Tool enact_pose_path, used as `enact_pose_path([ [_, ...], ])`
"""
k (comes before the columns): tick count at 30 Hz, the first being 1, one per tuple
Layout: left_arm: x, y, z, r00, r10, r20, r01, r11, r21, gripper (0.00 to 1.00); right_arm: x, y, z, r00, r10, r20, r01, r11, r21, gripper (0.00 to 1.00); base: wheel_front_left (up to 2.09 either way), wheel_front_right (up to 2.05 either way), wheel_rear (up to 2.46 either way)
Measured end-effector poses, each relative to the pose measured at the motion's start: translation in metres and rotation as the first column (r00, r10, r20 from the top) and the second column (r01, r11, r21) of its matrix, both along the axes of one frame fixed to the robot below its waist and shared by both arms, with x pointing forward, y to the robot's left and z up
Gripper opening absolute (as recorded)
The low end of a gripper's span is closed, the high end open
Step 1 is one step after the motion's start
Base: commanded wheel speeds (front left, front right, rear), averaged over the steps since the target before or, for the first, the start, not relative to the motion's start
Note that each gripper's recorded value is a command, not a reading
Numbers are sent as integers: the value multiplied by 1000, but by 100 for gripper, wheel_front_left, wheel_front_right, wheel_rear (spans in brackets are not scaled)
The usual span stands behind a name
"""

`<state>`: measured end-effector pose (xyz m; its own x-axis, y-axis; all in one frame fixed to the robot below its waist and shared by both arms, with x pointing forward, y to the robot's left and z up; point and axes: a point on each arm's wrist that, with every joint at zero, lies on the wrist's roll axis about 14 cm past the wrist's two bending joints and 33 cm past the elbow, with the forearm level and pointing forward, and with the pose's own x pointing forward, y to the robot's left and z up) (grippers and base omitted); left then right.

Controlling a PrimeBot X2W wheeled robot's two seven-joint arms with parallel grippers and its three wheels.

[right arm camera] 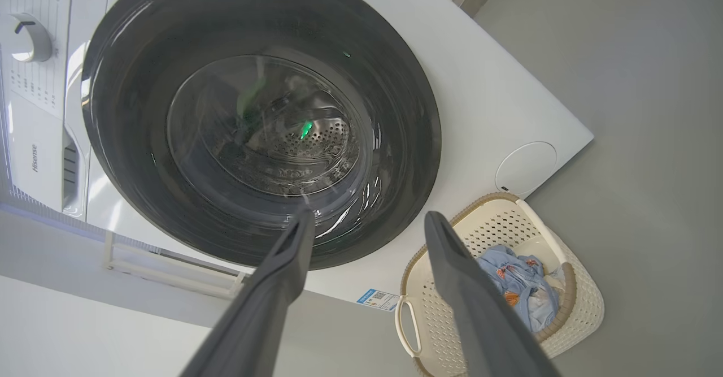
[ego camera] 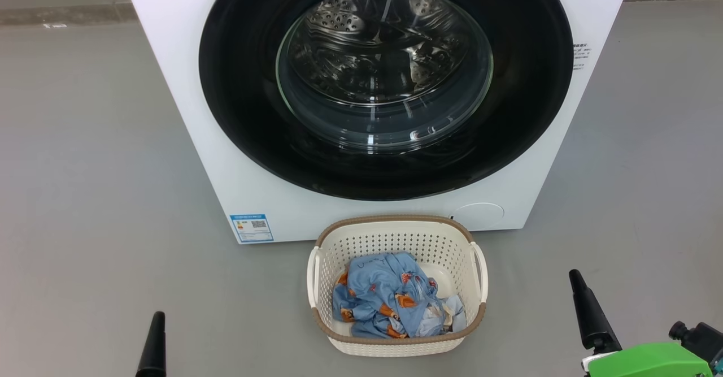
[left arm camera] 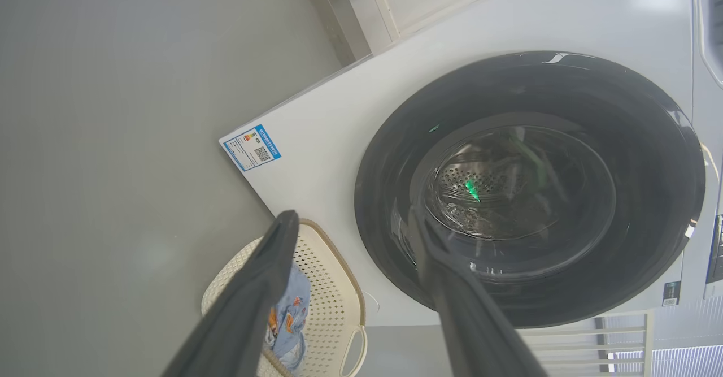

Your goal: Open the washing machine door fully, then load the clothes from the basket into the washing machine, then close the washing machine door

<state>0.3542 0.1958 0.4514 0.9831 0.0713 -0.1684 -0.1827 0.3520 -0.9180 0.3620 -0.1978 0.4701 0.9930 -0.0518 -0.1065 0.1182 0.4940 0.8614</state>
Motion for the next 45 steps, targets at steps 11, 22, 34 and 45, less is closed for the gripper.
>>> enact_pose_path([
  [11,1,1,8,999,-29,14,25,980,198,100,2,8,3,999,53,0,-52,978,-202,100,0,0,0],
  [22,-1,0,13,998,-57,15,48,928,369,100,2,9,6,997,77,6,-70,928,-367,100,0,0,0],
  [34,-1,0,17,997,-80,15,60,848,526,100,1,10,7,995,102,1,-86,849,-521,100,0,0,0],
  [45,-3,-1,19,995,-102,14,69,760,646,100,-5,14,3,991,133,-8,-108,765,-635,100,0,0,0],
])
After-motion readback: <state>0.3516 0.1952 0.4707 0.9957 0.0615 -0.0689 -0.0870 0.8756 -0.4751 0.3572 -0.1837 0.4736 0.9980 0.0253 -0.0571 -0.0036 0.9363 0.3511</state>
